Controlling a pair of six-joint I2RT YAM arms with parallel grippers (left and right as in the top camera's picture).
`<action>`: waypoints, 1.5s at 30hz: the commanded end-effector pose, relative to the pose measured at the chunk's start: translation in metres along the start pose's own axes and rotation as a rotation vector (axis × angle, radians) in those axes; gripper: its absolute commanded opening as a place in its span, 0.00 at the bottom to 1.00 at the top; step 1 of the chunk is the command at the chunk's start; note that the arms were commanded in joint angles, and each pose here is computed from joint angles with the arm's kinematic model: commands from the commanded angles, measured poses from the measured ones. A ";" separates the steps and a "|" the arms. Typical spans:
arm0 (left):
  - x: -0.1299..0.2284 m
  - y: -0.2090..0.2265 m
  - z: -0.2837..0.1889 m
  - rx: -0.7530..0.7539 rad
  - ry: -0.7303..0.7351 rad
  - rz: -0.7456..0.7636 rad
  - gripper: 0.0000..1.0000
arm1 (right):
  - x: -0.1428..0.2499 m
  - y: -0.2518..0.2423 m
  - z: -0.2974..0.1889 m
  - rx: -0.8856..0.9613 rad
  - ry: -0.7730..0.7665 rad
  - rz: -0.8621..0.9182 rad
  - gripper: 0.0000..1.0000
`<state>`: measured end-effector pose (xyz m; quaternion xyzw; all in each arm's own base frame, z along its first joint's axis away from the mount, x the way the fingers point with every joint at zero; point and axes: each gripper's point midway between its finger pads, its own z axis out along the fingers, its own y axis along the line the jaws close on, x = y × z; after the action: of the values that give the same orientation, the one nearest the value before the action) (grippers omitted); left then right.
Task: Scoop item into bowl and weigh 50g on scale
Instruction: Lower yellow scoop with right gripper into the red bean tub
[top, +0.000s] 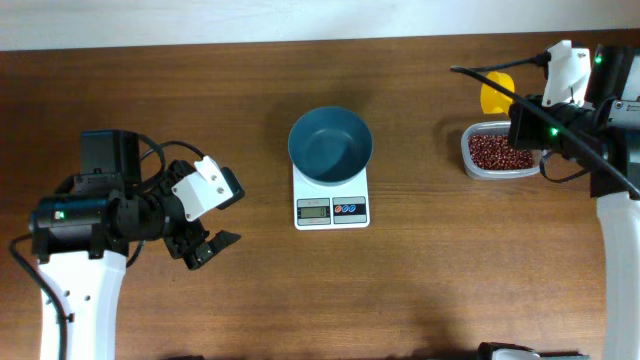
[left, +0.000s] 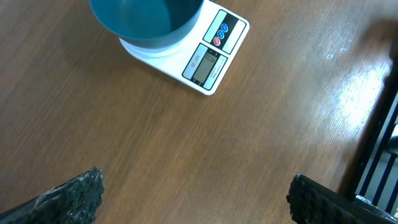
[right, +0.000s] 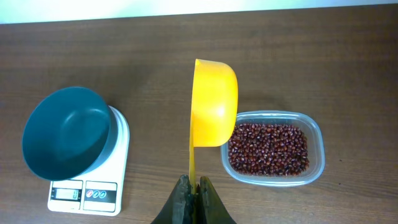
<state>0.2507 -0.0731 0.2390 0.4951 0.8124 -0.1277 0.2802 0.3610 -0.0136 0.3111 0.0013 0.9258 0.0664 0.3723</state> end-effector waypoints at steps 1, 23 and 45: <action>-0.007 0.000 -0.005 -0.004 -0.032 -0.006 0.99 | -0.003 0.001 -0.009 0.000 -0.027 -0.004 0.04; -0.016 0.000 -0.004 0.008 -0.079 0.003 0.99 | -0.003 0.001 -0.009 -0.001 -0.027 -0.004 0.04; -0.015 0.000 -0.004 0.006 -0.075 0.003 0.99 | 0.050 -0.065 0.017 0.257 0.286 -0.174 0.04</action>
<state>0.2540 -0.0799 0.2447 0.4974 0.8018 -0.1414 0.2995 0.3327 -0.0603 0.2753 -0.0318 0.9594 -0.0579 0.2742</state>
